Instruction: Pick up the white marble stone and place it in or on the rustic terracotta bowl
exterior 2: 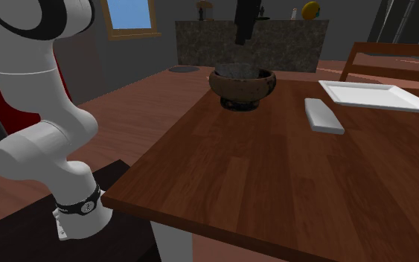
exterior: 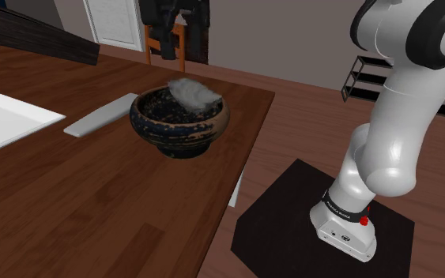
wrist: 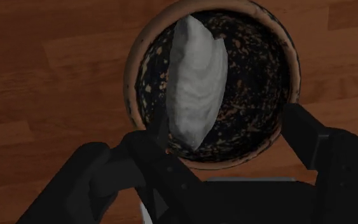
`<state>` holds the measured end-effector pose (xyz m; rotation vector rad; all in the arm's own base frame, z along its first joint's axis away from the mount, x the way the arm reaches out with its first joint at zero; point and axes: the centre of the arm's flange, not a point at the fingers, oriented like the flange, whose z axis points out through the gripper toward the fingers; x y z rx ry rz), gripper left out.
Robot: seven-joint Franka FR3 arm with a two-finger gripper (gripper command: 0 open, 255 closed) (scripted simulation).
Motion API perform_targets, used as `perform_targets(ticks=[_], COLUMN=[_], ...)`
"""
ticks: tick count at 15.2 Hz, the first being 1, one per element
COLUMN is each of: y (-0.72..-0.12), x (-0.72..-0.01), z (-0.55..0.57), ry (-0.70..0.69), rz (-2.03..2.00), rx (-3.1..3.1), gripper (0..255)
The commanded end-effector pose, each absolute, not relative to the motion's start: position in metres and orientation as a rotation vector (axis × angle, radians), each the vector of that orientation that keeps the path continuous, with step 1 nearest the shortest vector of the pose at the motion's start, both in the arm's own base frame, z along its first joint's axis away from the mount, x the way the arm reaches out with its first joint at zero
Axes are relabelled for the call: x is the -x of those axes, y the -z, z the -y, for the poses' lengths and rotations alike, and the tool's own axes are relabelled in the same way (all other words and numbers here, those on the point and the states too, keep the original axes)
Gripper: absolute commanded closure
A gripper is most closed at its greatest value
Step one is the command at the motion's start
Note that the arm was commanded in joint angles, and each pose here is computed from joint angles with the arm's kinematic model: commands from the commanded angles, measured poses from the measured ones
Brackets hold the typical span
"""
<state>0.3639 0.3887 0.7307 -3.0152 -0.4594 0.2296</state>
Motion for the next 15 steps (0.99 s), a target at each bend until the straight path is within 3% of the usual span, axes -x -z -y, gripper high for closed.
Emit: perform_targets(ticks=[1, 15], y=[-0.711, -0.655], x=[-0.365, -0.364], z=[-0.392, -0.391], ry=[-0.174, -0.129], rz=[0.506, 0.545], rx=[3.094, 3.155], gripper=[0, 0])
